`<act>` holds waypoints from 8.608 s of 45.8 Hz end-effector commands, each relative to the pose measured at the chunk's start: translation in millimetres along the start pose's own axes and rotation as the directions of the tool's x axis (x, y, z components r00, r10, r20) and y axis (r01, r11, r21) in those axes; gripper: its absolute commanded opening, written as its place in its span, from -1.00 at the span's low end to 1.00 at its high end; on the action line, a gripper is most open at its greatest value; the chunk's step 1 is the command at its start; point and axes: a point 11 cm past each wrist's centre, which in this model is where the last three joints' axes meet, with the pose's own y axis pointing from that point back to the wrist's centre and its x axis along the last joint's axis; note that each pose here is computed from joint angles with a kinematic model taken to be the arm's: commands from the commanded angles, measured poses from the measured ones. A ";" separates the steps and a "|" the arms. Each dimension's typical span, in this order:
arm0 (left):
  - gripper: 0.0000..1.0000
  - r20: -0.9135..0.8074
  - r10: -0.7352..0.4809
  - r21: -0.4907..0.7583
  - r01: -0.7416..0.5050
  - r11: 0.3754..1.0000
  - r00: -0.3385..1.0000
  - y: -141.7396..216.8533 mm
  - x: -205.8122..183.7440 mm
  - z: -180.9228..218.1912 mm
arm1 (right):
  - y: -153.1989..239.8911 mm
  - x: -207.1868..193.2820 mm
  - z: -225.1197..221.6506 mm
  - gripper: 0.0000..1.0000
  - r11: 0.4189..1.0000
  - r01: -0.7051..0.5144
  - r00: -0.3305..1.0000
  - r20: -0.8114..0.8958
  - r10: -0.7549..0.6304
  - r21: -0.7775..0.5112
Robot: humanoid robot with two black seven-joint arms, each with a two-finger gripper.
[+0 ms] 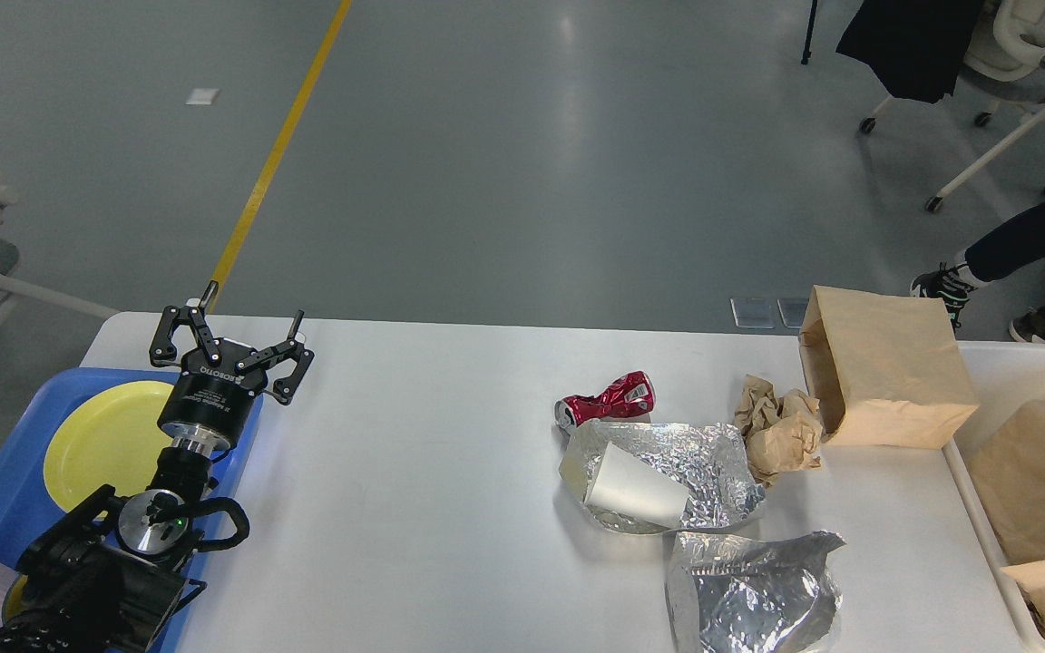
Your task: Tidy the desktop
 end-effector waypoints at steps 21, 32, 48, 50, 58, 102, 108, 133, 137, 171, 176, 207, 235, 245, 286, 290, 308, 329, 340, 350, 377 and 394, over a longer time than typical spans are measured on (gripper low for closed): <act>0.99 -0.002 0.000 0.000 0.000 1.000 1.000 -0.1 -0.1 -0.9 | 35.6 227.6 -59.3 1.00 0.966 -0.157 0.917 0.392 0.066 0.206; 0.99 -0.002 0.000 0.002 0.000 1.000 1.000 -0.1 -0.1 -1.1 | 128.9 323.9 -180.1 1.00 0.835 0.007 0.960 0.229 -0.159 0.550; 0.99 -0.002 0.000 0.002 0.000 1.000 1.000 -0.1 -0.1 -1.1 | 276.8 274.0 -307.1 1.00 0.557 0.468 0.856 -0.194 -0.479 0.687; 0.99 -0.002 0.000 0.000 0.000 1.000 1.000 -0.1 -0.1 -0.9 | 287.8 252.7 -313.2 1.00 0.537 0.532 0.825 -0.257 -0.503 0.655; 0.99 -0.002 0.000 0.002 0.000 1.000 1.000 -0.1 -0.1 -1.1 | 299.1 195.6 -323.8 1.00 0.499 0.626 0.772 -0.384 -0.507 0.599; 0.99 -0.003 -0.002 0.002 0.002 1.000 1.000 -0.8 -0.8 -1.7 | -20.9 63.6 -139.3 1.00 0.990 0.059 0.985 0.156 -0.079 0.129; 0.99 -0.004 -0.002 0.001 0.002 1.000 1.000 -0.8 -0.8 -1.6 | -25.9 42.7 -153.2 1.00 0.987 0.043 0.956 0.280 -0.086 0.158; 0.99 -0.003 -0.001 0.002 0.001 1.000 1.000 -0.2 -0.3 -1.8 | -29.8 -2.8 -183.9 0.95 0.973 0.036 0.831 0.535 -0.155 0.228; 0.99 -0.003 -0.001 0.002 0.001 1.000 1.000 -0.2 -0.2 -1.8 | -28.0 -2.0 -193.8 0.36 0.970 0.026 0.762 0.623 -0.176 0.241; 0.99 -0.003 -0.002 0.002 0.002 1.000 1.000 -0.8 -0.8 -1.7 | -28.9 4.8 -189.5 -1.00 0.984 -0.070 0.735 0.676 -0.060 0.163; 0.99 -0.003 -0.002 0.002 0.002 1.000 1.000 -0.8 -0.8 -1.7 | -29.4 12.8 -187.9 -1.00 0.984 -0.086 0.735 0.676 -0.045 0.159; 0.99 -0.003 -0.001 0.002 0.001 1.000 1.000 -0.2 -0.2 -1.8 | 71.7 333.9 -141.9 -1.00 0.819 -0.208 0.884 0.461 -0.076 0.534; 0.99 -0.003 -0.001 0.002 0.001 1.000 1.000 -0.2 -0.2 -1.8 | 303.4 266.0 -254.9 -1.00 0.521 0.521 0.846 -0.487 -0.215 0.676; 0.99 -0.003 -0.001 0.002 0.001 1.000 1.000 -0.2 -0.2 -1.8 | 232.0 275.5 -204.0 -1.00 0.666 0.428 0.900 -0.359 -0.248 0.612; 0.99 -0.003 -0.001 0.002 0.001 1.000 1.000 -0.2 -0.2 -1.8 | -34.8 -13.2 20.5 0.38 0.998 -0.056 0.927 0.371 0.052 0.000; 0.99 -0.003 -0.001 0.002 0.001 1.000 1.000 -0.2 -0.2 -1.8 | -34.8 -14.3 20.3 1.00 0.999 -0.054 0.924 0.379 0.051 -0.002; 0.99 -0.003 -0.002 0.000 0.002 1.000 1.000 -0.8 -0.8 -1.5 | -34.9 -10.4 21.8 1.00 0.998 -0.061 0.923 0.381 0.058 -0.006; 0.99 -0.003 -0.001 0.002 0.001 1.000 1.000 -0.2 -0.2 -1.8 | -33.6 126.9 -32.2 1.00 0.961 -0.256 0.812 0.562 0.158 0.101; 0.99 -0.004 -0.002 0.001 0.002 1.000 1.000 -0.8 -0.8 -1.6 | 16.6 261.9 -94.7 1.00 0.889 -0.196 0.834 0.547 -0.071 0.414; 0.99 -0.003 -0.001 0.002 0.001 1.000 1.000 -0.2 -0.3 -1.8 | 91.1 327.7 -192.0 1.00 0.729 -0.004 0.904 0.314 -0.289 0.685; 0.99 -0.003 -0.001 0.002 0.001 1.000 1.000 -0.2 -0.2 -1.8 | 179.9 381.6 -297.9 1.00 0.598 -0.046 0.973 0.171 -0.153 0.800; 0.99 -0.003 -0.001 0.002 0.001 1.000 1.000 -0.2 -0.2 -1.8 | 180.5 376.0 -307.0 1.00 0.588 -0.021 0.974 0.150 -0.171 0.808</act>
